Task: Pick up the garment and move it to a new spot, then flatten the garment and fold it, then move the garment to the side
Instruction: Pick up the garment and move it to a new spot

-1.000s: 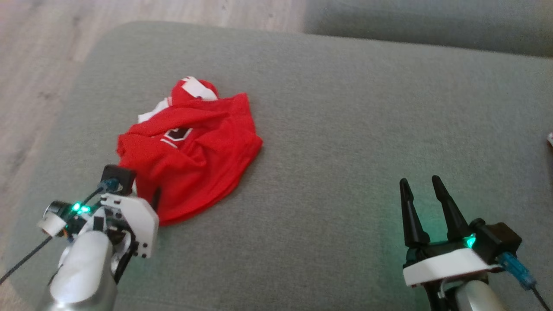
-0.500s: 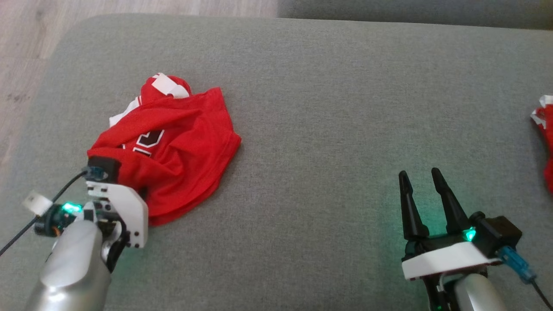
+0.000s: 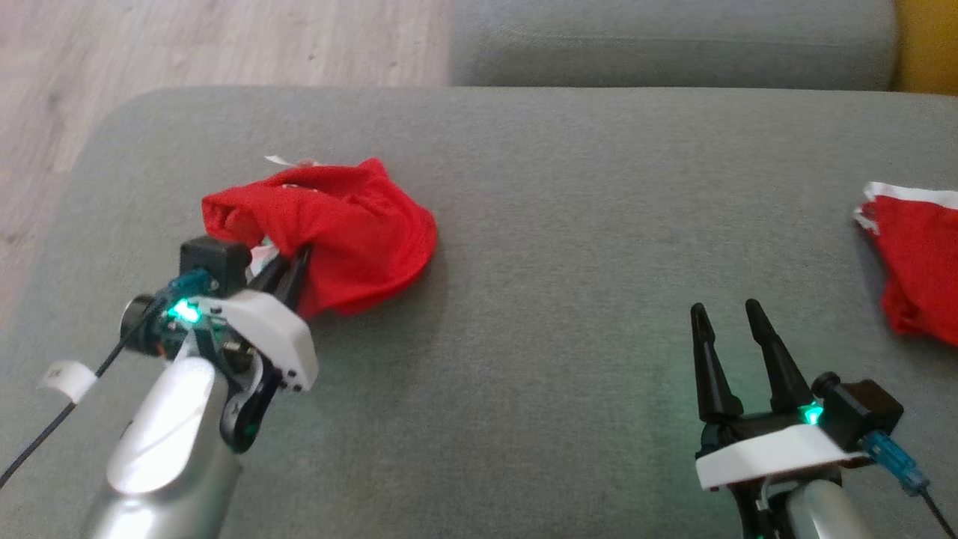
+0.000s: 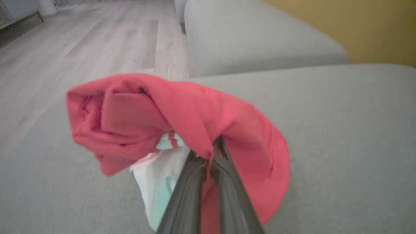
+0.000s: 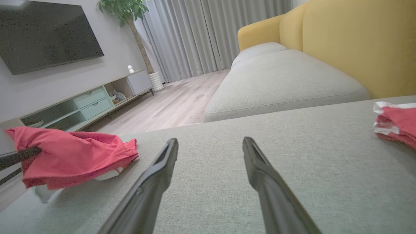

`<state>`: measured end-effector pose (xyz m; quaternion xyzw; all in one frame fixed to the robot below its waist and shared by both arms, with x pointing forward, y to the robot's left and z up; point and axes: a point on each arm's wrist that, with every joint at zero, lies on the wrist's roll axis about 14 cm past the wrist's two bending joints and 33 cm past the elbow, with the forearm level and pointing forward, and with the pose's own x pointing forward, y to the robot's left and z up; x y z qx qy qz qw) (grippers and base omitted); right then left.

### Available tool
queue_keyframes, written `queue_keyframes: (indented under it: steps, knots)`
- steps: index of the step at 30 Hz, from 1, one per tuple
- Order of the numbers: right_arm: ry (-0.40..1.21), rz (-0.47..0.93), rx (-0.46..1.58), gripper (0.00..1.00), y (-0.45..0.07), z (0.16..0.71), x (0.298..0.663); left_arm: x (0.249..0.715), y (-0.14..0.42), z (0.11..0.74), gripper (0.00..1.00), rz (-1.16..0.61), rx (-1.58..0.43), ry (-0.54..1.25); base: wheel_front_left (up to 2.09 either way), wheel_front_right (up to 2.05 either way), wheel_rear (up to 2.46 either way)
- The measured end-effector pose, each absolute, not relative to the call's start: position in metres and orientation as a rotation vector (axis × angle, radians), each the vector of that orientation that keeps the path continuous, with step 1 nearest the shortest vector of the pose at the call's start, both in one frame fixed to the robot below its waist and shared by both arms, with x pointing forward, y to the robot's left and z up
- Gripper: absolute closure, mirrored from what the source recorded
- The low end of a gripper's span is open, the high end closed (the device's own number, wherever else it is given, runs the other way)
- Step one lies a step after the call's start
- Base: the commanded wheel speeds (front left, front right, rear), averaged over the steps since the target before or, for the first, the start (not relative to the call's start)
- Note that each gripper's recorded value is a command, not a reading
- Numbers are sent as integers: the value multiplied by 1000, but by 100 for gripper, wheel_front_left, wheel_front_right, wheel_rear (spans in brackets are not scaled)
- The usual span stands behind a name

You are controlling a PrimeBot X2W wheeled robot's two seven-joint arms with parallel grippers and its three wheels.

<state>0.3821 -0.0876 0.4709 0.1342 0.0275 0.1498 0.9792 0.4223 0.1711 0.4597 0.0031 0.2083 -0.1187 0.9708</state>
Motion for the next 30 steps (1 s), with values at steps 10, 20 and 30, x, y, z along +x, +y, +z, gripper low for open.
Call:
queue_keyframes:
  steps: [10,20,30]
  knots:
    - [23,210,291,0,-118,480,368,447,76,545,100,-447,-72,130,0,0,0]
    - [6,91,319,0,-154,481,362,476,-26,572,100,-599,3,-17,0,0,0]
    - [11,3,314,0,-182,476,359,459,-75,508,0,-730,41,95,0,0,0]
